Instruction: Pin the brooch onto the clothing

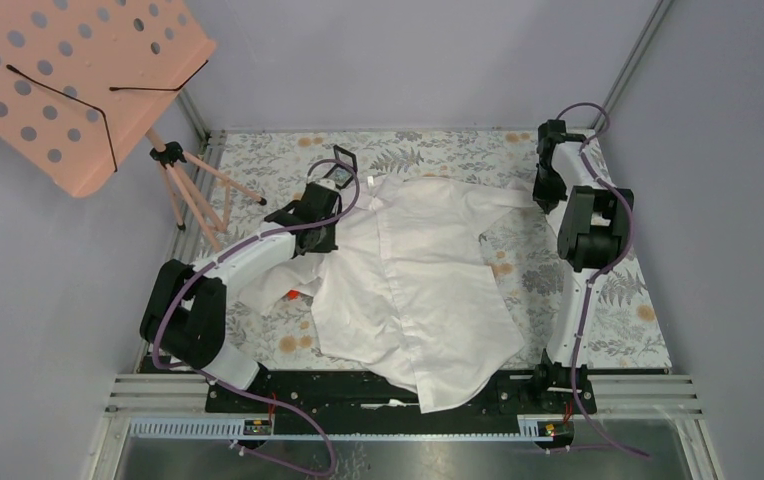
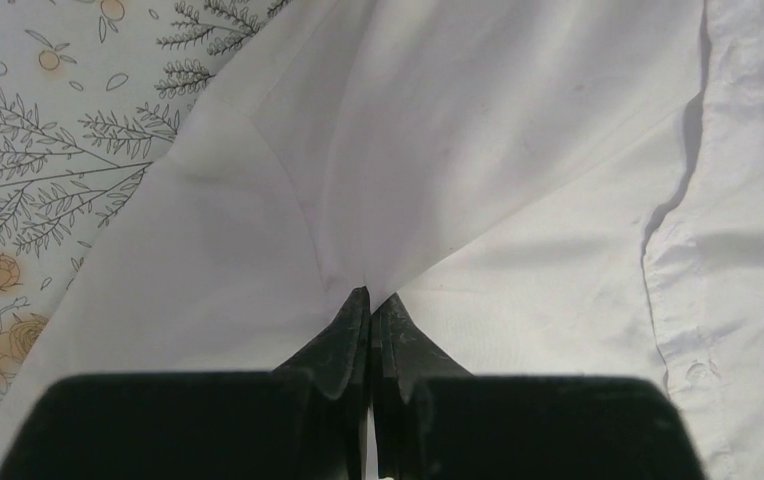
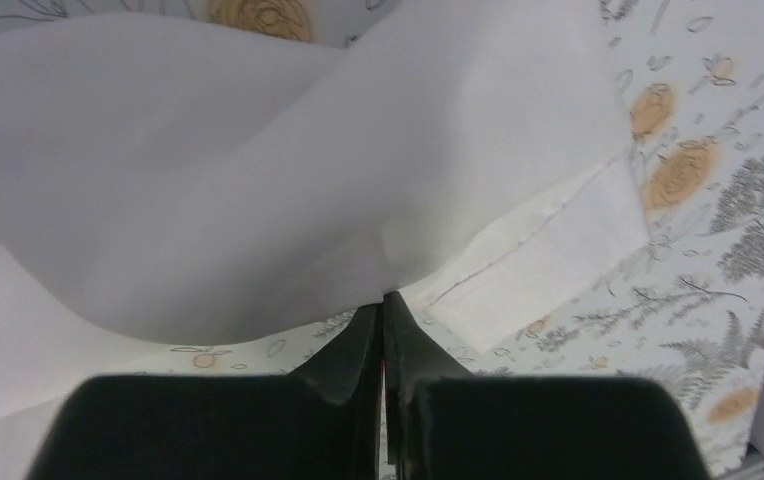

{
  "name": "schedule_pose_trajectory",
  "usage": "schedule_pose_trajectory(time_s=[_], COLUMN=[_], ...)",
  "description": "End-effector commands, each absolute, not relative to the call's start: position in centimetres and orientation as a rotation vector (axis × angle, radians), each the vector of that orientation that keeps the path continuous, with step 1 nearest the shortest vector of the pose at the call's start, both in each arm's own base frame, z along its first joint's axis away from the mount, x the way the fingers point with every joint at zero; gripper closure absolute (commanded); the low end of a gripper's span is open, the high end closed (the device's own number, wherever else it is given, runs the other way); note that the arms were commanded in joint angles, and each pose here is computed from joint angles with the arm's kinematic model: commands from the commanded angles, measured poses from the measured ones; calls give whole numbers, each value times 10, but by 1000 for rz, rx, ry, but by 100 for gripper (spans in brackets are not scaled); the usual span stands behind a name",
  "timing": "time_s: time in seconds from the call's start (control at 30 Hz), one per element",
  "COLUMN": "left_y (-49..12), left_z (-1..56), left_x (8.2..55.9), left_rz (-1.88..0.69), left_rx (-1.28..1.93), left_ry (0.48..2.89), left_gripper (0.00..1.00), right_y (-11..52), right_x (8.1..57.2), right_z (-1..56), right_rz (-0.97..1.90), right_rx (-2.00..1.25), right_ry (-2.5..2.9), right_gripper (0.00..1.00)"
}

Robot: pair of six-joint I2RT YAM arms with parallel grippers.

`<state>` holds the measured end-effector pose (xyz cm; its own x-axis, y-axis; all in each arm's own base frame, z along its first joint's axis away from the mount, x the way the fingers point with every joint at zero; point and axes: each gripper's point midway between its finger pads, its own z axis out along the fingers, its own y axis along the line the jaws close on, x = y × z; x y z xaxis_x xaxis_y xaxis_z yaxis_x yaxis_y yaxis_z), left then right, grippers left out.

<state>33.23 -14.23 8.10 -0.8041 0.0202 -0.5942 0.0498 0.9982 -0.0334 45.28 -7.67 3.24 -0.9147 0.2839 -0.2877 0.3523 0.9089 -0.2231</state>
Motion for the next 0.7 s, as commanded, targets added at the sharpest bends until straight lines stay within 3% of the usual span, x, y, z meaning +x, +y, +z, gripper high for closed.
schedule_pose_trajectory(time_s=[0.0,0.4,0.67], left_y=[-139,-120,-111], left_z=[94,89,89], left_x=[340,345,344], left_rz=[-125,-129,-123], left_rx=[-12,-112,-178], left_ry=[2450,2447,2433], left_gripper=[100,100,100], right_y=[-95,-120,-142], right_x=[436,327,303], right_z=[81,226,242], right_rz=[-572,-801,-889], right_rx=[400,468,530], right_ry=[2782,2531,2518], right_gripper=[100,100,100])
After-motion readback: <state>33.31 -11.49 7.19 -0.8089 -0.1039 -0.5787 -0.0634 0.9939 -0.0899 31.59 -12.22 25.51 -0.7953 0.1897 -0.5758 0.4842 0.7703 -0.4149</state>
